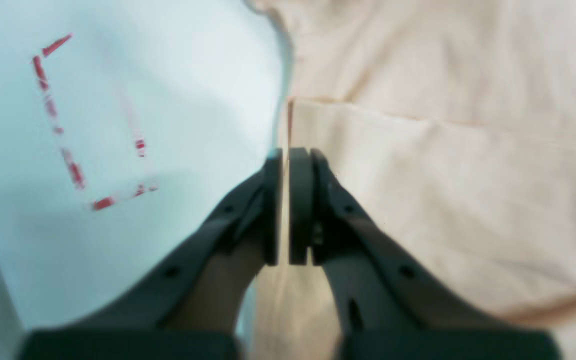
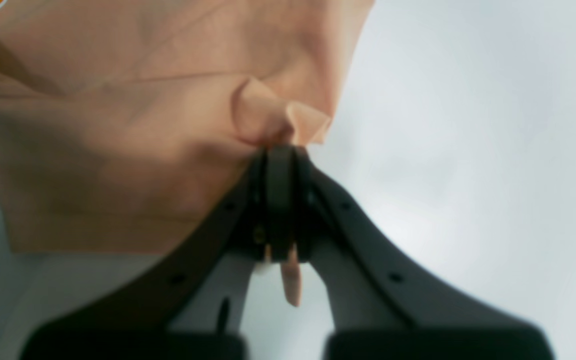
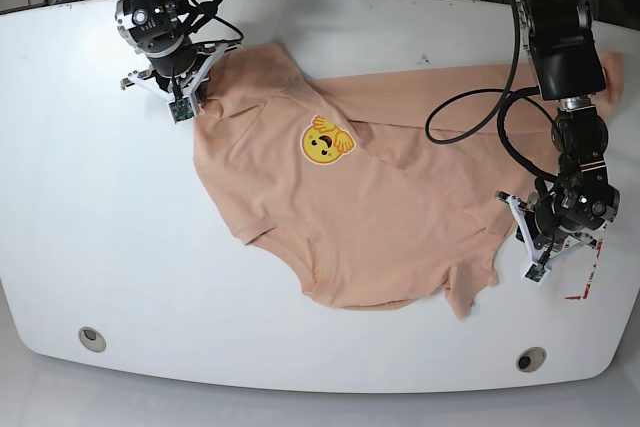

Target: Fold the T-shirt properly

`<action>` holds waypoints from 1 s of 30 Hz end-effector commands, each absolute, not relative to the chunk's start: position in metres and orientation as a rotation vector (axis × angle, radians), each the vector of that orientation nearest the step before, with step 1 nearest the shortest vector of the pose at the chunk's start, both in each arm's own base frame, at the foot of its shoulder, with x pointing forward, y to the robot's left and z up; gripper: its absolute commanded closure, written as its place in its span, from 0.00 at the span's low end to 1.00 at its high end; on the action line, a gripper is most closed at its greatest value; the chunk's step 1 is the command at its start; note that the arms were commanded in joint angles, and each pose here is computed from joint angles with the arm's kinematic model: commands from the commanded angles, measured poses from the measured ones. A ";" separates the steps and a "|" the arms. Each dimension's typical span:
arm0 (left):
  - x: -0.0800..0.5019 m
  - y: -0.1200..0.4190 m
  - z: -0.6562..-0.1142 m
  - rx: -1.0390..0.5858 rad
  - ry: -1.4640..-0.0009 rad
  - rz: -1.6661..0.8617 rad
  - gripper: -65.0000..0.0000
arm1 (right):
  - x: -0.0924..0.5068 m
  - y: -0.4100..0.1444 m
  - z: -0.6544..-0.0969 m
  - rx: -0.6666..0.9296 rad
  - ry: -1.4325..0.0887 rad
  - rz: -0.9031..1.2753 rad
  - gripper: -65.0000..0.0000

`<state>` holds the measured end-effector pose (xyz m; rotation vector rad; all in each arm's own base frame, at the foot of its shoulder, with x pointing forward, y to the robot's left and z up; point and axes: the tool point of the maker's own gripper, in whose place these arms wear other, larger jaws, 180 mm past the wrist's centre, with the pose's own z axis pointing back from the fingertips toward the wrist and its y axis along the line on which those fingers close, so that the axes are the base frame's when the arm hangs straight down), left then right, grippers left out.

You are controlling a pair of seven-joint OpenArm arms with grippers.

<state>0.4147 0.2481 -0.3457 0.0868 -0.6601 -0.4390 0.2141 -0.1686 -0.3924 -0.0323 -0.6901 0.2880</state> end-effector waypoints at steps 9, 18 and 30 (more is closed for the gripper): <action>0.438 0.252 -0.372 -0.025 -0.660 -0.311 0.41 | 0.225 -0.168 -0.382 -0.033 -0.742 0.288 1.00; 0.444 0.249 -0.371 -0.039 -0.664 -0.304 0.40 | 0.225 -0.168 -0.382 -0.033 -0.742 0.288 1.00; 0.437 0.248 -0.390 -0.073 -0.603 -0.282 0.40 | 0.229 -0.168 -0.379 -0.035 -0.753 0.288 1.00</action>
